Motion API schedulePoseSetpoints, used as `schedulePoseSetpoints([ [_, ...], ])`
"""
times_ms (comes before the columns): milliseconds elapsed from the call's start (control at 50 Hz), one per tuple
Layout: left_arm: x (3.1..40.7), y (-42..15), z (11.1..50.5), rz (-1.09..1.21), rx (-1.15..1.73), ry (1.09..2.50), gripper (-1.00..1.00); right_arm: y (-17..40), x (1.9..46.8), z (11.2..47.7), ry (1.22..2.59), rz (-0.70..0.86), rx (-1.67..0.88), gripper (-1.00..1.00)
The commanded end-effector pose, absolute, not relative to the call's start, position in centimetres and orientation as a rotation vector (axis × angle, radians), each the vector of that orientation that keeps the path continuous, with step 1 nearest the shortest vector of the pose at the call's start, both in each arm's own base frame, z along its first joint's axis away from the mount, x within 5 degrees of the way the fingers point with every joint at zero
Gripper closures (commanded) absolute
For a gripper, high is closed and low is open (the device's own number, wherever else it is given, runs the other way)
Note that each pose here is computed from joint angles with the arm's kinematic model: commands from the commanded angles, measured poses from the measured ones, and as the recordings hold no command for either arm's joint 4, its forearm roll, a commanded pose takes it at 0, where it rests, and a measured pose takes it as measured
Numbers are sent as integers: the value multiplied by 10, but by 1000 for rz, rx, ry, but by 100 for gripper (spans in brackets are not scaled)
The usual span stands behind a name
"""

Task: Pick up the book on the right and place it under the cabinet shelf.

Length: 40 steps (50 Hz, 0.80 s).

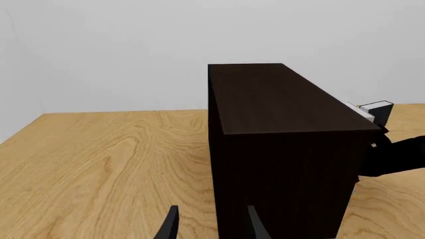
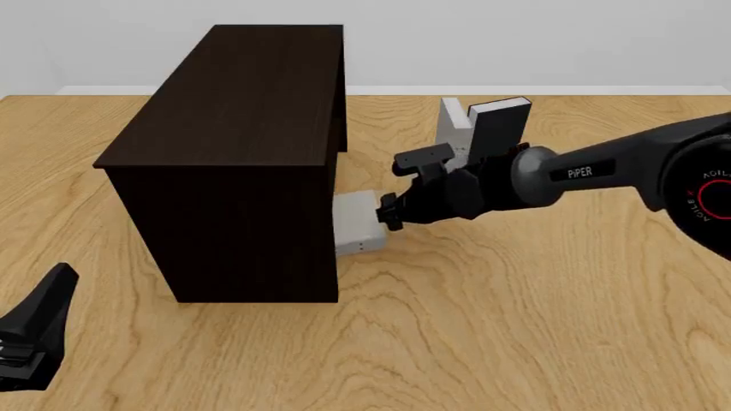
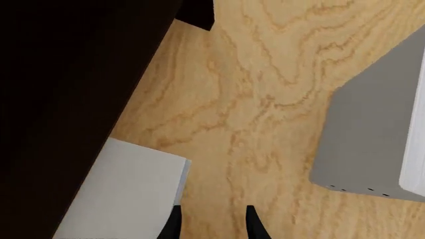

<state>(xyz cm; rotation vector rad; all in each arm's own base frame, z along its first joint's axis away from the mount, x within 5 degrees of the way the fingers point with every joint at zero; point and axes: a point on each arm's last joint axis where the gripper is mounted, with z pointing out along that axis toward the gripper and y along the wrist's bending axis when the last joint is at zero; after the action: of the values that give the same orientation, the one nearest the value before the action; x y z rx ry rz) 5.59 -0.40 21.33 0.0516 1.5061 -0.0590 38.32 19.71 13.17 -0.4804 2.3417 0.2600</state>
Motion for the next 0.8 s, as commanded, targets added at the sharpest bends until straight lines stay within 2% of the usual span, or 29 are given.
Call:
schedulePoseSetpoints([
  [20, 56, -4, 213, -59, 51, 1507, -100, 226, 375, 127, 2330, 334, -470, -100],
  [800, 56, -4, 213, -63, 54, 1510, -100, 260, 362, 133, 2299, 384, -550, -100],
])
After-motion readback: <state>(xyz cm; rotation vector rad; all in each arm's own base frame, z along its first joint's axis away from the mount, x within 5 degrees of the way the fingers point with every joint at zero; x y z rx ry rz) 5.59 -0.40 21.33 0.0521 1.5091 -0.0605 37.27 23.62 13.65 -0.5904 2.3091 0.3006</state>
